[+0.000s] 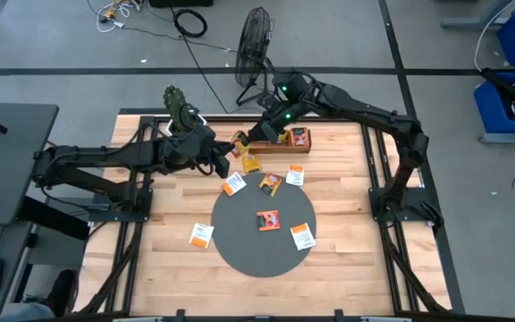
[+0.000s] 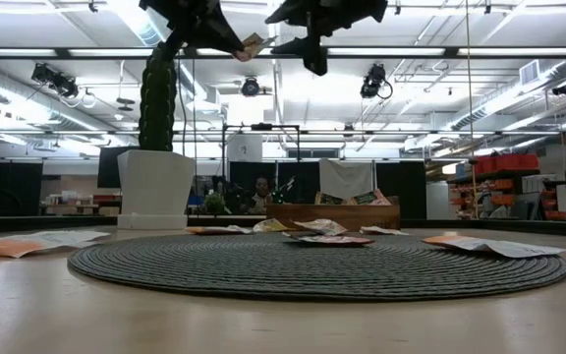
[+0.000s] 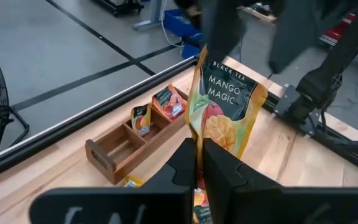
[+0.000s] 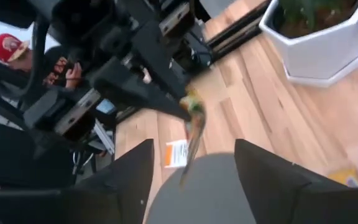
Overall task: Pick & Place Tea
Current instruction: Put the orange tea bag into the middle section of the wooden organizer
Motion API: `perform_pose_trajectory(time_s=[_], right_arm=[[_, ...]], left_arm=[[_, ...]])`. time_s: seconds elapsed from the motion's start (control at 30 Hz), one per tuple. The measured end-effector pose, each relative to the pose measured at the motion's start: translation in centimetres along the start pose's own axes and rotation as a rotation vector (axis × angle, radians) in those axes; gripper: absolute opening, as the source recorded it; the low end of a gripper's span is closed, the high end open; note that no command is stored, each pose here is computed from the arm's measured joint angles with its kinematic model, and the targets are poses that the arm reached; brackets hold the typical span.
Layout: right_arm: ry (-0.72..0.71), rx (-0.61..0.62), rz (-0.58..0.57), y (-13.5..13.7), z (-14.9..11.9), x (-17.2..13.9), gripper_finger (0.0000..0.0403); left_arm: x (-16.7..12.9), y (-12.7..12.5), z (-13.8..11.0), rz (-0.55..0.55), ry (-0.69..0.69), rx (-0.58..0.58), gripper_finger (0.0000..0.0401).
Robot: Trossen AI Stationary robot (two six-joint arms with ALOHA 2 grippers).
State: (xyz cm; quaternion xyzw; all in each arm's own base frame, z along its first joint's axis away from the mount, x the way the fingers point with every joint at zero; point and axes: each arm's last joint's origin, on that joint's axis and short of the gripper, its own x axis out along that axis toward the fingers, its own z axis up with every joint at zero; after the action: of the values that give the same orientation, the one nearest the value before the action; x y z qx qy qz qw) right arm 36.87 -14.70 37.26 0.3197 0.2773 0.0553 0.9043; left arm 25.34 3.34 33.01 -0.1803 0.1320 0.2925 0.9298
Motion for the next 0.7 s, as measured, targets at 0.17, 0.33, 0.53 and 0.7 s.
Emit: perform_pose_trajectory(time_s=[0.17, 0.33, 0.53, 0.7], right_arm=[[0.019, -0.002, 0.012, -0.1, -0.2, 1.4, 0.0231], [0.015, -0.007, -0.002, -0.1, -0.3, 1.8, 0.0177], [-0.003, -0.052, 0.001, 0.0, -0.1, 1.8, 0.0021], [-0.002, -0.053, 0.001, 0.1, -0.2, 1.9, 0.0006]], left_arm=[[0.0, 0.0, 0.0, -0.001, 0.000, 0.003, 0.0021], [0.0, 0.0, 0.0, -0.001, 0.000, 0.006, 0.0021], [0.0, 0.0, 0.0, -0.001, 0.000, 0.010, 0.0021], [0.0, 0.0, 0.0, -0.002, 0.000, 0.030, 0.0029]])
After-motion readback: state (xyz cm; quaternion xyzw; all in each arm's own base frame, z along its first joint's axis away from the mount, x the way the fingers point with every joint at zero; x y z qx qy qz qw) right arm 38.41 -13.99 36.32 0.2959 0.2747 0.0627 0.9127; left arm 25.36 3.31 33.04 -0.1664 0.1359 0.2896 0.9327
